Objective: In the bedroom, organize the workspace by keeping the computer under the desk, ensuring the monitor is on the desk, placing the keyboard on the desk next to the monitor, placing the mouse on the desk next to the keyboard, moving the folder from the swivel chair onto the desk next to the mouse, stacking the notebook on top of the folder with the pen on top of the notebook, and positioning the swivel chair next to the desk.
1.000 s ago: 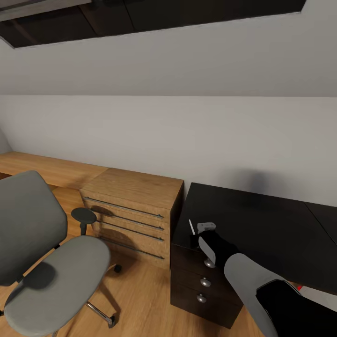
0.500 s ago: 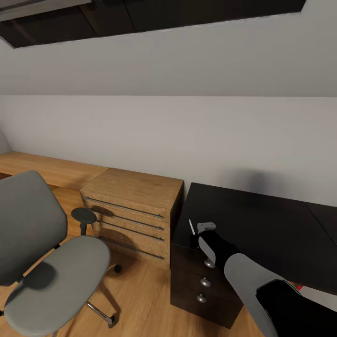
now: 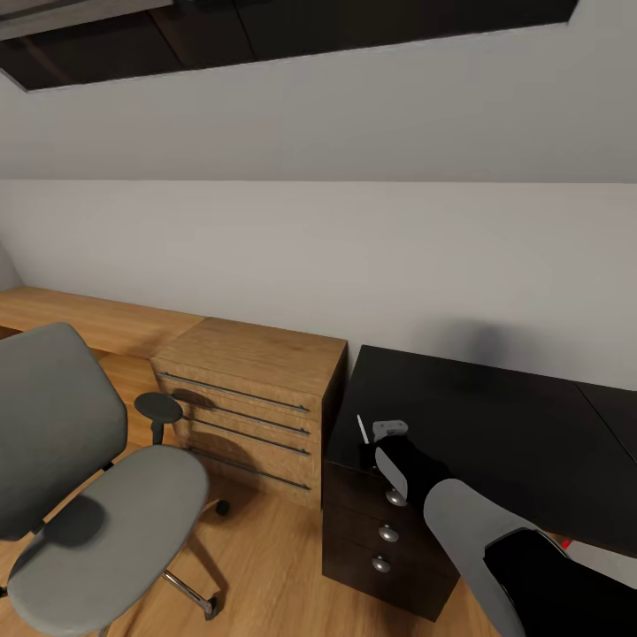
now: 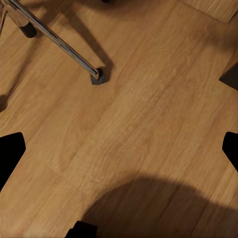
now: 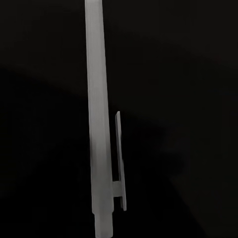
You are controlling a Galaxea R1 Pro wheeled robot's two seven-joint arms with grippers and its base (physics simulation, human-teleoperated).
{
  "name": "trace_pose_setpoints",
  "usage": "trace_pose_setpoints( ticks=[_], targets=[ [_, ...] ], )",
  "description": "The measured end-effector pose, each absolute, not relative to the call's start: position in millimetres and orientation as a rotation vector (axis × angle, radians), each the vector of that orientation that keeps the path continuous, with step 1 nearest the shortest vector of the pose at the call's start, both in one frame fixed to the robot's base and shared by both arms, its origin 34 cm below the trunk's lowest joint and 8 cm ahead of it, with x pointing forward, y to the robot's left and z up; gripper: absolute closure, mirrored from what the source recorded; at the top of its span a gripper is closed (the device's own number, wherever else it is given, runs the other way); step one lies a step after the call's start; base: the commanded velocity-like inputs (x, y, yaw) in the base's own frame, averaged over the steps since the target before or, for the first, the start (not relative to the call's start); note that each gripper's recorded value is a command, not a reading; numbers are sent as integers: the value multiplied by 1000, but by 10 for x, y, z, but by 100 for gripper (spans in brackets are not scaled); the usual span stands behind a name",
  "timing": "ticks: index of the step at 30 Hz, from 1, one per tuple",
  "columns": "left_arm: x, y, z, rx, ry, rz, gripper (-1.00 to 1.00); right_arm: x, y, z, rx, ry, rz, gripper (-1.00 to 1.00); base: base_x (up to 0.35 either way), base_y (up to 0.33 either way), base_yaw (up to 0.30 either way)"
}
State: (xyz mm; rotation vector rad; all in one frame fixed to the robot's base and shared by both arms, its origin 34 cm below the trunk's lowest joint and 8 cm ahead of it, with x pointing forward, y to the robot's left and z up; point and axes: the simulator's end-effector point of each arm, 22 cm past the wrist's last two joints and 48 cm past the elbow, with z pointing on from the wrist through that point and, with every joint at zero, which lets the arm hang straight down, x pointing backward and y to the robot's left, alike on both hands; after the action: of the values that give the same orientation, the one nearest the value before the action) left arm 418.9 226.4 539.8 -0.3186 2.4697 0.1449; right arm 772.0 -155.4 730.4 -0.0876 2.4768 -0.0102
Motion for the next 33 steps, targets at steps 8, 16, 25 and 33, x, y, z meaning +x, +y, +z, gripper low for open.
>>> trace_pose_setpoints(
  ticks=[8,16,25,33],
  targets=[
    [4182,2265,5392,-318,2473,146,-100,7720,-1554,7303,-87,2477,-10,100,0,0,0],
    [4179,2266,5390,-318,2473,146,-100,7703,-1549,7304,-92,2492,-10,100,0,0,0],
    [4179,2266,5390,-318,2473,146,-100,7699,-1547,7304,-92,2496,-9,100,0,0,0],
    [4179,2266,5390,-318,2473,146,-100,7699,-1547,7304,-93,2496,-10,100,0,0,0]
  ],
)
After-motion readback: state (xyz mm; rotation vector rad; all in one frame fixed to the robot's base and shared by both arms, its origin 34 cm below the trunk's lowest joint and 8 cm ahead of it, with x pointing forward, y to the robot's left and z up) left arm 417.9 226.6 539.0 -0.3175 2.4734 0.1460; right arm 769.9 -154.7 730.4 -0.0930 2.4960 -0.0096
